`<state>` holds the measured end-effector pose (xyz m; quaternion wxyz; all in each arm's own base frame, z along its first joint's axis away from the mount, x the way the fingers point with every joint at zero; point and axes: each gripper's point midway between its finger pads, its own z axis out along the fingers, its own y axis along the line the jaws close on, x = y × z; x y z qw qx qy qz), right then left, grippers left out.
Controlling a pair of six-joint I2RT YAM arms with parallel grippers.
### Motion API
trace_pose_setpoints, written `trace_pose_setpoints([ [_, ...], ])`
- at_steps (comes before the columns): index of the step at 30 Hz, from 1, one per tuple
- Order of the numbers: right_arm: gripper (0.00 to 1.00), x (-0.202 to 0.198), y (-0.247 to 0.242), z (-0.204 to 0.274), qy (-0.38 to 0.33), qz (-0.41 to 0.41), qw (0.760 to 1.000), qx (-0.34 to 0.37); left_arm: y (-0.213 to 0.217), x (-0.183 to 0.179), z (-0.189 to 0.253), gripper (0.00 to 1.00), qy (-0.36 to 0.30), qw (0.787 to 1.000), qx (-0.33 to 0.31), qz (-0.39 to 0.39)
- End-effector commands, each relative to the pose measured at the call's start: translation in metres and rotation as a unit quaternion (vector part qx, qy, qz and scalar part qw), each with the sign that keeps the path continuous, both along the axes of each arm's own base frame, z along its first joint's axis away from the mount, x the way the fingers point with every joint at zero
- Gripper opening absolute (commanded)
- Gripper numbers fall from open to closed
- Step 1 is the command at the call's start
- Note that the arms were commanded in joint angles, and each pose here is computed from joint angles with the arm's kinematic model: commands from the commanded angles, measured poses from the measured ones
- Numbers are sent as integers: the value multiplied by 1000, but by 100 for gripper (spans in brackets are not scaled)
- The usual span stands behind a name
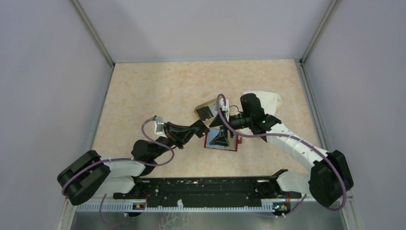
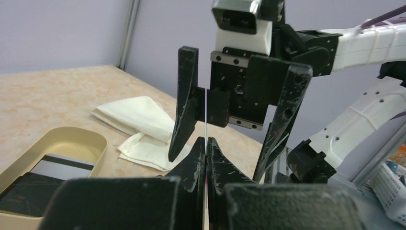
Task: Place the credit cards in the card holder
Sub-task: Pick up the credit card from the storage box.
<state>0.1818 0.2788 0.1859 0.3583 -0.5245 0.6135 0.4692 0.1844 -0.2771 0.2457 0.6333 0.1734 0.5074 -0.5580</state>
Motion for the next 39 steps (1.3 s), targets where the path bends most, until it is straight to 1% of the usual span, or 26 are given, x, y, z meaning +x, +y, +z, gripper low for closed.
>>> trace_pose_setpoints([
  [1,86,4,17,35,-39,7,997,66,5,0,29,0,-45,998,-45,18],
  [3,82,4,18,39,-30,0,997,76,3,0,28,0,-40,998,-48,12],
  [6,73,4,22,36,-16,-6,997,77,0,-2,29,0,-36,998,-56,0],
  [8,64,4,26,31,-6,-8,997,70,0,-3,31,0,-35,998,-61,-4],
  [10,51,4,29,28,6,-6,998,65,0,-4,32,0,-34,997,-63,-8],
  [12,34,4,31,28,14,-5,998,61,-1,-5,31,0,-31,998,-61,-12],
  [15,9,7,32,25,19,-11,998,54,0,-6,30,0,-28,998,-60,-12],
  [17,0,7,32,23,23,-10,998,50,2,-7,29,0,-29,998,-59,-11],
  [18,0,7,32,24,23,-9,998,50,2,-8,28,5,-28,998,-57,-11],
  [22,0,-4,29,25,9,32,998,44,6,-10,19,42,-19,999,-40,-6],
  [23,0,-8,26,21,0,46,998,33,8,-11,14,54,-19,999,-30,-5],
  [24,0,-10,24,19,-13,58,998,25,9,-14,9,67,-17,1000,-18,-5],
  [25,0,-11,22,15,-23,68,997,16,9,-19,5,76,-24,1000,-1,-14],
  [27,0,-14,18,10,-31,85,996,5,4,-25,-10,89,-23,998,58,-30],
  [29,0,-19,18,8,-26,103,994,3,1,-26,-22,95,-18,992,122,-39],
  [30,0,-21,18,7,-23,110,994,4,2,-28,-24,96,-30,988,145,-40],
  [32,0,-24,18,8,-22,123,992,7,7,-32,-25,97,-37,983,172,-41],
  [34,0,-26,17,7,-26,131,991,6,10,-32,-31,95,-27,979,198,-40],
  [36,0,-28,16,7,-31,135,990,5,11,-30,-35,90,-14,975,216,-42],
  [39,0,-30,15,7,-39,139,989,6,8,-29,-42,87,4,973,226,-50],
])
